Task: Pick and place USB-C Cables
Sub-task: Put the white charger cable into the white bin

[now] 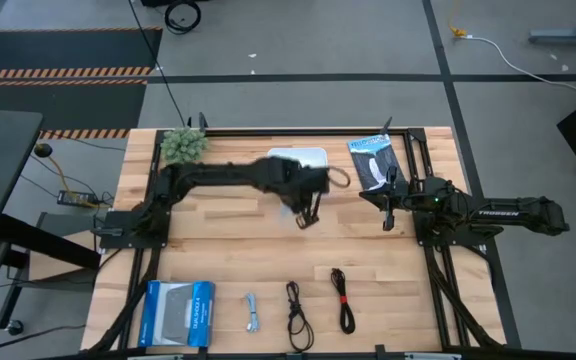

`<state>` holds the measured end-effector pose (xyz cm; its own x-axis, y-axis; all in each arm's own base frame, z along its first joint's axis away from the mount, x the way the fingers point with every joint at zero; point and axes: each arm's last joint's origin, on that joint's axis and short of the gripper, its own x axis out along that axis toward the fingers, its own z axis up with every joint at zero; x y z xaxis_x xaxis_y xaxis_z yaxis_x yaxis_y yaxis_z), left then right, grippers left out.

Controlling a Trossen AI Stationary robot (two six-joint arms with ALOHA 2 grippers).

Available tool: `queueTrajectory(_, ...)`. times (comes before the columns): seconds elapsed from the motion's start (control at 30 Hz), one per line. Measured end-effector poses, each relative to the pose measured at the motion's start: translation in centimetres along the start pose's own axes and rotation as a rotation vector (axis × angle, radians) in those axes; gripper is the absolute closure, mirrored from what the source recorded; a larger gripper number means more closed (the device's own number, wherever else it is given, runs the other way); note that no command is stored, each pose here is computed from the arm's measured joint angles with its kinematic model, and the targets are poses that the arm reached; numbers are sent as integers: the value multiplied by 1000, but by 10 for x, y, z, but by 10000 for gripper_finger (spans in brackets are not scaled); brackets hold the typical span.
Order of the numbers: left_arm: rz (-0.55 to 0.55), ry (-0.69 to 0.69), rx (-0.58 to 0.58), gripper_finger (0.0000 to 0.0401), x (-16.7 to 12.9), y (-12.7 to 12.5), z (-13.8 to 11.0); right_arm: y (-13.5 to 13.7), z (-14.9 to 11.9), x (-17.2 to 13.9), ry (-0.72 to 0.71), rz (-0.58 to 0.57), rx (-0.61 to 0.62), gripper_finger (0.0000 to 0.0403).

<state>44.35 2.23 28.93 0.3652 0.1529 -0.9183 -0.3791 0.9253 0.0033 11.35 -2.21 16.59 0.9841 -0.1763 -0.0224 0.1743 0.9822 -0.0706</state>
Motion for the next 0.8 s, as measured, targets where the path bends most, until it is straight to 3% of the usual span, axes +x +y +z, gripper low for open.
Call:
queueTrajectory(0.27, -5, -175, 234, 344, -53, 31, 32, 0, 0, 0, 0, 0, 0, 383)
queueTrajectory(0.8, 32, -551, 219, 347, -131, 77, 49, 0, 0, 0, 0, 0, 0, 383)
